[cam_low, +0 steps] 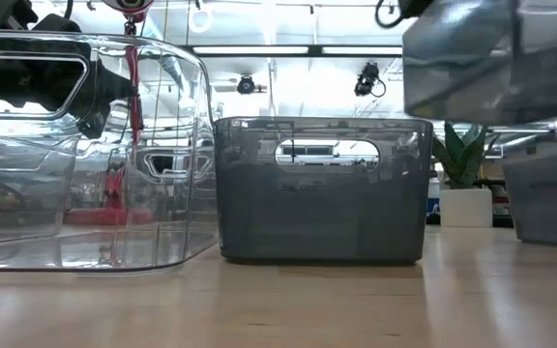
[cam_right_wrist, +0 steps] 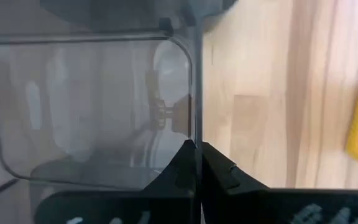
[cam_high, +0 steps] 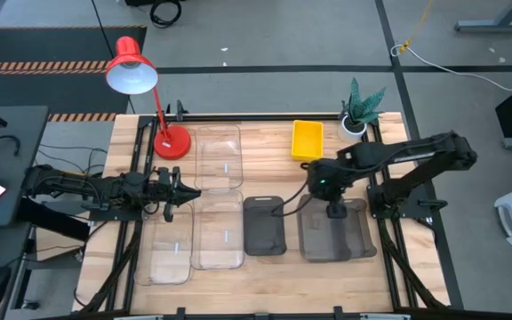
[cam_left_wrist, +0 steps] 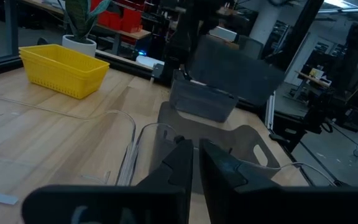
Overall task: Stack baskets by color
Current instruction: Stack the middle black bin on the right black bin
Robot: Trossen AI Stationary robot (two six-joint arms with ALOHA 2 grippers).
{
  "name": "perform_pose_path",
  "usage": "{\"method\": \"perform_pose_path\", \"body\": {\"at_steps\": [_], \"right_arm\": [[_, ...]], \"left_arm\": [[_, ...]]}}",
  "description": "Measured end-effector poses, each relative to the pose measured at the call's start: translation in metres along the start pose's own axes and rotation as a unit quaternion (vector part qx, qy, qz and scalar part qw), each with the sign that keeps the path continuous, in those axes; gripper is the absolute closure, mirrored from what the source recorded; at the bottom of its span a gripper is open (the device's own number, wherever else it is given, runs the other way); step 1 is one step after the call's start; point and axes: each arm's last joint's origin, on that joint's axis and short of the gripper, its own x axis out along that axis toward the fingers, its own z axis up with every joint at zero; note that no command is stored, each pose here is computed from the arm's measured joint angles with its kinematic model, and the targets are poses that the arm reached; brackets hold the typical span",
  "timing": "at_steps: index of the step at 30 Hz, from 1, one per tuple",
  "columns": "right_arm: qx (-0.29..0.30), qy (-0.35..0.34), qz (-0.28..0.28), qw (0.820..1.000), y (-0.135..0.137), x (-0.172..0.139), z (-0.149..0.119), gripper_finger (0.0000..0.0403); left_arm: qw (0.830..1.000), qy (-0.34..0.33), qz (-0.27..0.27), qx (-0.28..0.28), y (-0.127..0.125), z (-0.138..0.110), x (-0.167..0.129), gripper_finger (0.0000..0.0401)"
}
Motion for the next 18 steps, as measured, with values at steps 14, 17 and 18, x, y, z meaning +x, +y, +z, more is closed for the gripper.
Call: {"method": "perform_pose_path", "body": {"at_steps": [14, 17, 18], "right_arm": [[-0.020, 0.074, -0.039, 0.996, -0.007, -0.003, -0.064, 0.0398], [-0.020, 0.068, -0.039, 0.997, -0.008, -0.005, -0.072, 0.0398], [-0.020, 0.063, -0.039, 0.997, -0.008, -0.006, -0.074, 0.0398]], "left_arm": [[1.000, 0.000, 0.000, 0.000, 0.000, 0.000, 0.000, 0.0369], [1.000, 0.000, 0.000, 0.000, 0.000, 0.000, 0.000, 0.0367], [1.000, 0.000, 0.000, 0.000, 0.000, 0.000, 0.000, 0.0368]]}}
